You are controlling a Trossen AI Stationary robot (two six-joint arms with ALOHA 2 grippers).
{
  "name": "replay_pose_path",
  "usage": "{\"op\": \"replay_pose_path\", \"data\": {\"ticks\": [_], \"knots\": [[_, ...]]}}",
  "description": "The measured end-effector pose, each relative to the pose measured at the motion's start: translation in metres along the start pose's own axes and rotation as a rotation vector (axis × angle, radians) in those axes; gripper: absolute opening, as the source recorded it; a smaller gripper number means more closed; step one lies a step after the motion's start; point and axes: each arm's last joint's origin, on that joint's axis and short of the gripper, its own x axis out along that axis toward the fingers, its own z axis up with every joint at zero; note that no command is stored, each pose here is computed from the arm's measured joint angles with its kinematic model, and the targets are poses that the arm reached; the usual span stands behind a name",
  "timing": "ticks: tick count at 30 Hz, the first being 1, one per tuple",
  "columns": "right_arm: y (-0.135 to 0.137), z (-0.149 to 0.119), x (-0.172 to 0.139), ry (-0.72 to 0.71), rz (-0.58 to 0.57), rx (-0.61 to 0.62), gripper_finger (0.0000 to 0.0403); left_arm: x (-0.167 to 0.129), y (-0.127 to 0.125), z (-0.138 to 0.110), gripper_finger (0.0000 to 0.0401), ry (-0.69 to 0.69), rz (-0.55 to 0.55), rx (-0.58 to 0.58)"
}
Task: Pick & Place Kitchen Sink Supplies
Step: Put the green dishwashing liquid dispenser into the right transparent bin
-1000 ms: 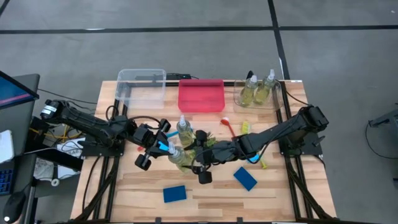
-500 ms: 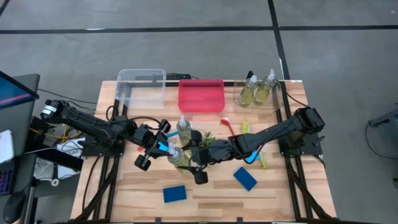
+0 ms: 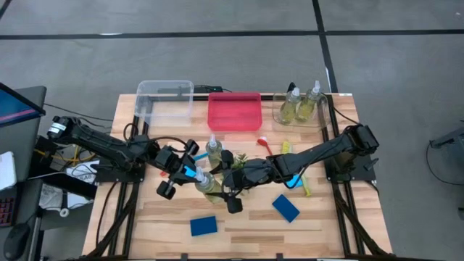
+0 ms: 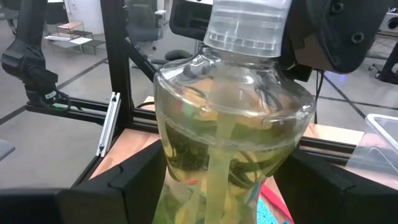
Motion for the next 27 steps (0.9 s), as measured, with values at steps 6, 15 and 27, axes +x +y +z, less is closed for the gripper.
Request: {"op": "replay_pose_path", "data": {"ticks": [6,15,27], "knots": [[-0.003,-0.0001,0.0004,0.0,-0.005,0.001,0.0228,0.0,0.0,0.0,0.0076,0.0,0.0,0.0],[-0.0038,0.0,0.0004,0.0,-0.007,0.003,0.0192,0.0,0.0001,0.0,0.0076,0.0,0.003,0.002],[-0.0034,-0.0001,0.0004,0.0,-0.007,0.003,0.0199,0.0,0.0001,0.0001,0.0076,-0.001,0.003,0.002]]}}
